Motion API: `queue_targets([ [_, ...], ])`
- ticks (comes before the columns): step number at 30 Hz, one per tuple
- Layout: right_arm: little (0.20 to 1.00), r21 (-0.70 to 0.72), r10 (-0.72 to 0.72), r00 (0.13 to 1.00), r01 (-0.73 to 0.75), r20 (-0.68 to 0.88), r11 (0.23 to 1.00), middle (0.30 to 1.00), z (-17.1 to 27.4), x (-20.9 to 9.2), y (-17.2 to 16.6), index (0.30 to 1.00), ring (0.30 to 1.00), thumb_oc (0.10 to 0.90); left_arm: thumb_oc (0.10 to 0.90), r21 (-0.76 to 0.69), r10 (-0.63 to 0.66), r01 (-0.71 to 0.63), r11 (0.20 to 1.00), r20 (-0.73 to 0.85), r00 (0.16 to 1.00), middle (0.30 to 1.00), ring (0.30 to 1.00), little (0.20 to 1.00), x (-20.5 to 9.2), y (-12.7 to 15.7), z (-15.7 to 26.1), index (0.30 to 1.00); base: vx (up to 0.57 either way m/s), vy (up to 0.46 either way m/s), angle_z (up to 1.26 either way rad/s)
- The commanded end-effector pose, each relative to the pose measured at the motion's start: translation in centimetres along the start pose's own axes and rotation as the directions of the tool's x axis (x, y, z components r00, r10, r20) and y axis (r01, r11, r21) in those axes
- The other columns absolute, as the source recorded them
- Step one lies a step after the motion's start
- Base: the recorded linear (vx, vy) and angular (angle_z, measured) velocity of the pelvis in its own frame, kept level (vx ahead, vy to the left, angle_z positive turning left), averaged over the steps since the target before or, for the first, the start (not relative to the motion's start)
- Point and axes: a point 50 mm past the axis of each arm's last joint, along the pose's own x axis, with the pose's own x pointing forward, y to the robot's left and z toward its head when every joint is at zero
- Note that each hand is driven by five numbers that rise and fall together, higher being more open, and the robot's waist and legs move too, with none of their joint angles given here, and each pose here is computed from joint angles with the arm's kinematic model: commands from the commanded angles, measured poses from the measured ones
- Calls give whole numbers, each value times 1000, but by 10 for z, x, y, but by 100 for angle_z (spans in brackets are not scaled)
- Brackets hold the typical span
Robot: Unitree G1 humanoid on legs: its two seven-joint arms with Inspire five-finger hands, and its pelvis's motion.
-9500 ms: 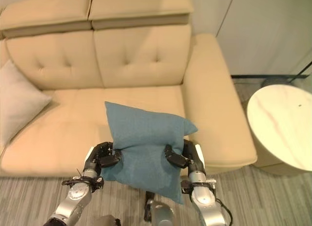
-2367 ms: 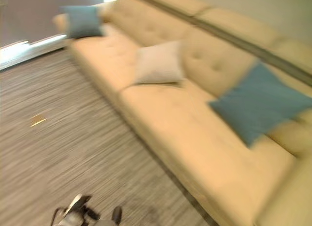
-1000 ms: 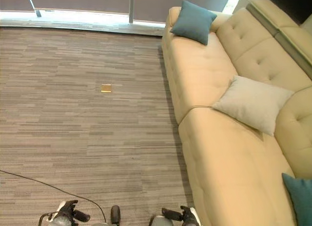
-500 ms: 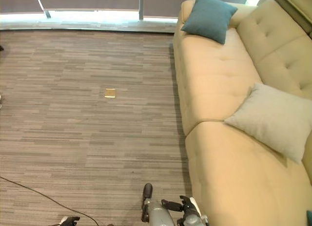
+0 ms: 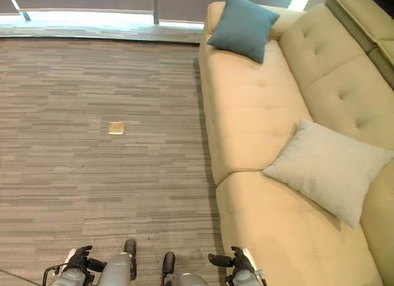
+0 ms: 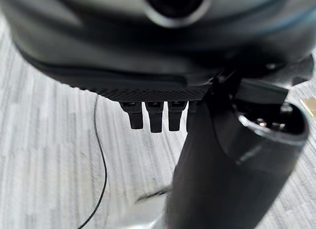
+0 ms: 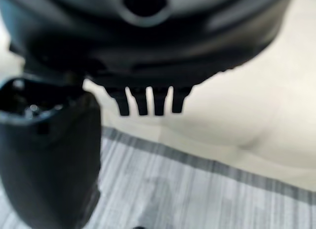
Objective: Pick up all the scattered cushions and arrange them neatly on the sofa.
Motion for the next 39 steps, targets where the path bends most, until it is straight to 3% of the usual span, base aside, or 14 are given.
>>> queue_targets([
  [1, 900, -8, -24, 997, 24, -72, 1000, 900, -38, -5, -8, 900, 900, 800, 800, -20, -68, 68, 997, 3, 998, 900, 900, 900, -7, -28, -2, 900, 286, 219, -104],
  [3, 900, -10, -14, 990, 13, -139, 1000, 900, -60, -10, -6, 900, 900, 800, 800, 23, -55, 55, 998, -20, 998, 900, 900, 900, -7, -26, -9, 900, 271, 339, -65],
  [7, 900, 10, 12, 985, -10, -173, 1000, 900, -62, -10, -2, 900, 900, 800, 800, 99, -37, 39, 994, -22, 999, 900, 900, 900, -6, -20, -12, 900, 223, 416, -47],
  [19, 900, -49, -35, 998, 38, 57, 998, 900, -5, 0, -15, 900, 900, 800, 800, 155, 42, -33, 987, -53, 998, 900, 900, 900, 0, 16, -23, 900, 117, 183, -76],
  [31, 900, -60, -47, 999, 45, -24, 997, 900, -30, -2, -16, 900, 900, 800, 800, 195, -35, 36, 980, -8, 999, 900, 900, 900, -3, -9, -11, 900, 152, -101, -25],
  [35, 900, -43, -53, 998, 51, -44, 998, 900, -36, -3, -19, 900, 900, 800, 800, 210, -97, 94, 973, 4, 995, 900, 900, 900, -8, -30, -8, 900, 205, -223, 4],
  [39, 900, 2, -70, 996, 70, -51, 998, 900, -38, -3, -22, 900, 900, 800, 800, 160, -99, 93, 983, 28, 995, 900, 900, 900, -8, -35, 1, 900, 178, -234, 11],
])
